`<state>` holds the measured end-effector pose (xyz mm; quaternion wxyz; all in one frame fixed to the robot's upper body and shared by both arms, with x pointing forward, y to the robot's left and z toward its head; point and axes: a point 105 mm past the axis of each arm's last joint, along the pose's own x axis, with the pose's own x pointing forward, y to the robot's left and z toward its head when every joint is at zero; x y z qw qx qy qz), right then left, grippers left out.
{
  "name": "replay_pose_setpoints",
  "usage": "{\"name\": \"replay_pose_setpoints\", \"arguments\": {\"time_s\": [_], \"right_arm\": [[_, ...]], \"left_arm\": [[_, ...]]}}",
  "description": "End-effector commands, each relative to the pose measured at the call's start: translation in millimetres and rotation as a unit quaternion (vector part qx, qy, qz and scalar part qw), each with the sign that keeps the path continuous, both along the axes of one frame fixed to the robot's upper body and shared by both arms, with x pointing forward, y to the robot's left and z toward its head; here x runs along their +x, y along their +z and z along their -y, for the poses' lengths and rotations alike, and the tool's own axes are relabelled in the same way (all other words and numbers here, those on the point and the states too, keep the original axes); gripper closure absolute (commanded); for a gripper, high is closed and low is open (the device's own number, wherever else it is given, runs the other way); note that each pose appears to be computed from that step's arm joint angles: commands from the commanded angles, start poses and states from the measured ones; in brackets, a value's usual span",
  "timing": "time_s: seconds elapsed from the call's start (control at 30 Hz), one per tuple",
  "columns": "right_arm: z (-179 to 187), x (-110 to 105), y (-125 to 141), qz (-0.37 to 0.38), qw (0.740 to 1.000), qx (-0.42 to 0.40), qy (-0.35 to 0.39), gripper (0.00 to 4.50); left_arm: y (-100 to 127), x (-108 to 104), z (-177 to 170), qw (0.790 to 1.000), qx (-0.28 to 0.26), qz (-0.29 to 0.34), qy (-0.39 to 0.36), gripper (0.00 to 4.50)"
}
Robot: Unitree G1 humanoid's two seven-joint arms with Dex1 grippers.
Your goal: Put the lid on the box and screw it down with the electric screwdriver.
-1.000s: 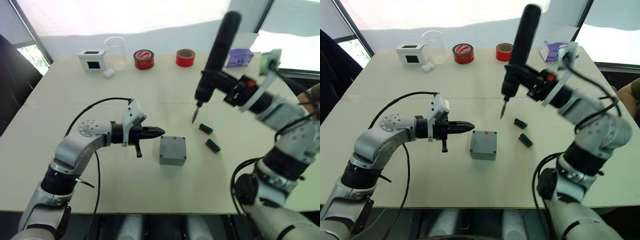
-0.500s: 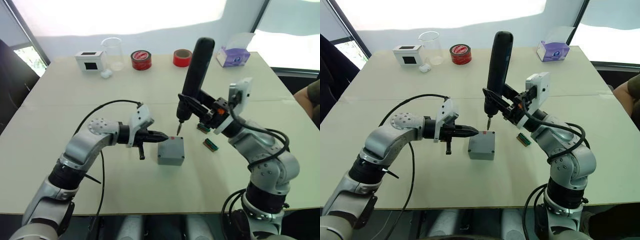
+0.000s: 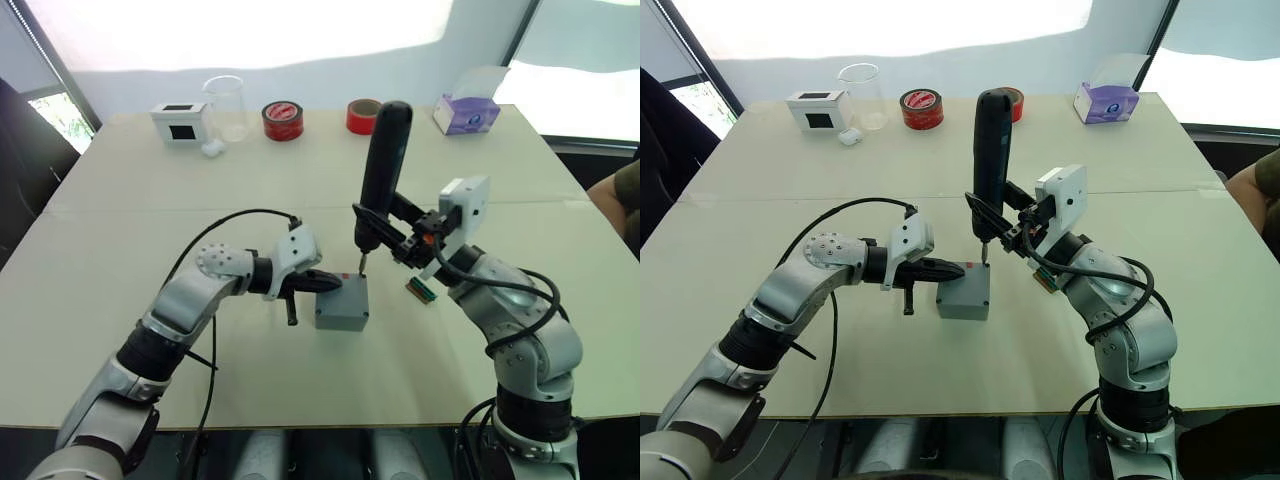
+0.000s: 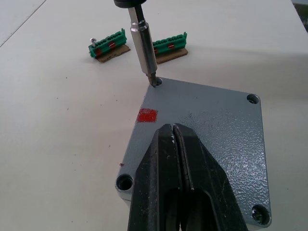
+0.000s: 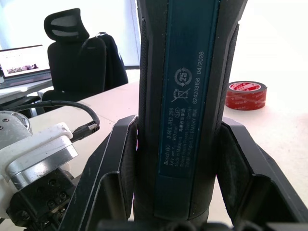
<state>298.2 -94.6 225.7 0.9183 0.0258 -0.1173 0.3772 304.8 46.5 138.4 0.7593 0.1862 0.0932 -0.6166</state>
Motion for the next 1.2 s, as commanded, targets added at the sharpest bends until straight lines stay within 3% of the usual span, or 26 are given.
{"name": "replay_pose_setpoints", "arguments": {"time_s": [0.03, 0.33, 0.5, 0.63, 1.2], "right_arm": [[3.2, -1.7, 4.5, 0.023, 1.0, -0.006, -0.007, 2.7], [4.8, -2.0, -4.8, 0.015, 1.0, -0.016, -0.009, 2.7], [1.5, -6.6, -45.6, -0.036, 0.998, -0.055, -0.006, 2.7], [3.8, -1.9, -62.8, -0.069, 0.996, -0.054, -0.025, 2.7], [12.3, 1.0, -79.0, -0.083, 0.994, -0.056, -0.044, 2.7]], "left_arm": [[-5.6, -2.1, -2.6, 1.0, 0.01, -0.007, 0.001, 4.5], [-5.9, -3.7, -1.3, 1.0, 0.01, -0.008, -0.003, 4.5], [-12.0, -3.8, -2.2, 1.0, 0.021, -0.009, -0.004, 4.5], [-14.5, -4.7, -1.0, 1.0, 0.025, -0.009, -0.006, 4.5], [-20.4, -7.2, -0.6, 0.999, 0.033, -0.009, -0.012, 4.5]]}}
